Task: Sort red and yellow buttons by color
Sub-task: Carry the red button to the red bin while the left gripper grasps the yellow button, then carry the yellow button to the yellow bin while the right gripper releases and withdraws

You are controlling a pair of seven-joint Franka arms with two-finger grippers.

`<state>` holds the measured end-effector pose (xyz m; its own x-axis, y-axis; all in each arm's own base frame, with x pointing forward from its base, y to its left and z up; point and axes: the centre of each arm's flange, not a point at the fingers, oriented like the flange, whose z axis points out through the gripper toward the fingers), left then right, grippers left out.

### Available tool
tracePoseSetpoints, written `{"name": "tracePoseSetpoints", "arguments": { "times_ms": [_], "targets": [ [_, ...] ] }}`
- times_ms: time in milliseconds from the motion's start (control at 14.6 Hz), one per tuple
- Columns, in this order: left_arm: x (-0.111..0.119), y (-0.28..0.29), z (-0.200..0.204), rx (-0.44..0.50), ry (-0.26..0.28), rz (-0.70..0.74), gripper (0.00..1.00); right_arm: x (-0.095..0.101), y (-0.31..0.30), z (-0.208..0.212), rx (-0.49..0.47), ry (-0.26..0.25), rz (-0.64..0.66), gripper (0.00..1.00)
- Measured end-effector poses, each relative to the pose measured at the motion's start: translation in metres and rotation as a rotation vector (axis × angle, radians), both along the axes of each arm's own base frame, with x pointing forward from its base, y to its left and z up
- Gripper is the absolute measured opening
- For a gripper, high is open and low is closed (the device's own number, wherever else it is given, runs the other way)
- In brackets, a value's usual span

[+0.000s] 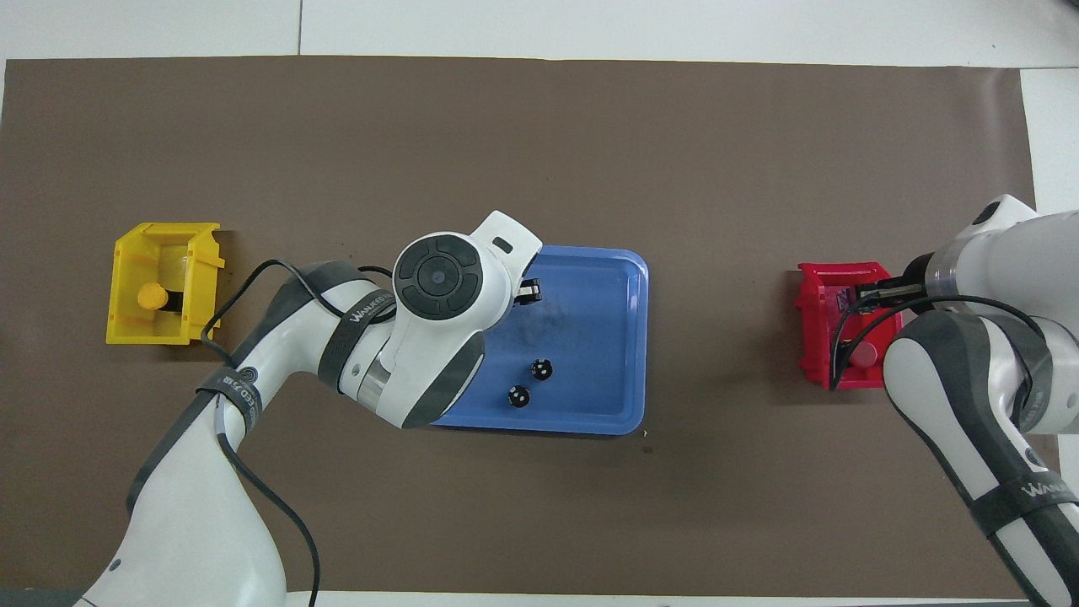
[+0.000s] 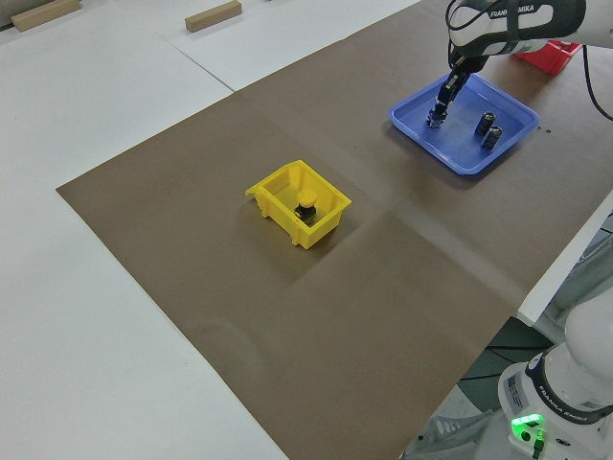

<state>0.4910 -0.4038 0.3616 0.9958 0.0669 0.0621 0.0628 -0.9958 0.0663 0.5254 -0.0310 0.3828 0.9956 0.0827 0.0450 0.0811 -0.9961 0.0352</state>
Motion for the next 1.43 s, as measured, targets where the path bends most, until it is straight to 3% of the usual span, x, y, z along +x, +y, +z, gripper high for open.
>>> {"name": "tracePoseSetpoints", "arguments": {
  "times_ms": [137,273,410,614,888,1024,1161,1229,1297,1434],
  "targets": [
    [0.012,0.005,0.024,0.019,0.022,0.022,0.41,0.0,0.0,-0.01,0.005,0.005,0.0,0.41],
    [0.041,0.037,0.065,0.043,0.048,0.049,0.41,0.001,0.0,-0.017,0.01,0.006,0.001,0.41],
    [0.081,0.118,0.104,0.06,0.073,0.017,0.41,0.001,0.0,-0.02,0.012,0.012,0.001,0.41],
    [0.127,0.276,0.127,0.054,0.063,-0.018,0.41,0.002,0.0,-0.028,0.017,0.013,0.001,0.41],
    [0.141,0.422,0.121,0.056,0.049,-0.043,0.41,0.002,-0.001,-0.034,0.021,0.016,0.002,0.41],
    [0.14,0.456,0.107,0.059,0.036,-0.034,0.41,0.002,-0.001,-0.034,0.021,0.016,0.003,0.55],
    [0.138,0.461,0.089,0.058,0.04,-0.028,0.41,0.005,-0.001,-0.029,0.02,0.018,0.003,0.78],
    [0.137,0.46,0.082,0.056,0.046,-0.015,0.41,0.008,-0.001,-0.022,0.02,0.023,0.003,0.84],
    [0.136,0.461,0.078,0.053,0.053,0.019,0.41,0.013,-0.002,-0.011,0.019,0.028,0.003,0.84],
    [0.133,0.464,0.071,0.045,0.061,0.129,0.41,0.024,-0.003,0.021,0.017,0.042,0.001,0.99]
  ]
}}
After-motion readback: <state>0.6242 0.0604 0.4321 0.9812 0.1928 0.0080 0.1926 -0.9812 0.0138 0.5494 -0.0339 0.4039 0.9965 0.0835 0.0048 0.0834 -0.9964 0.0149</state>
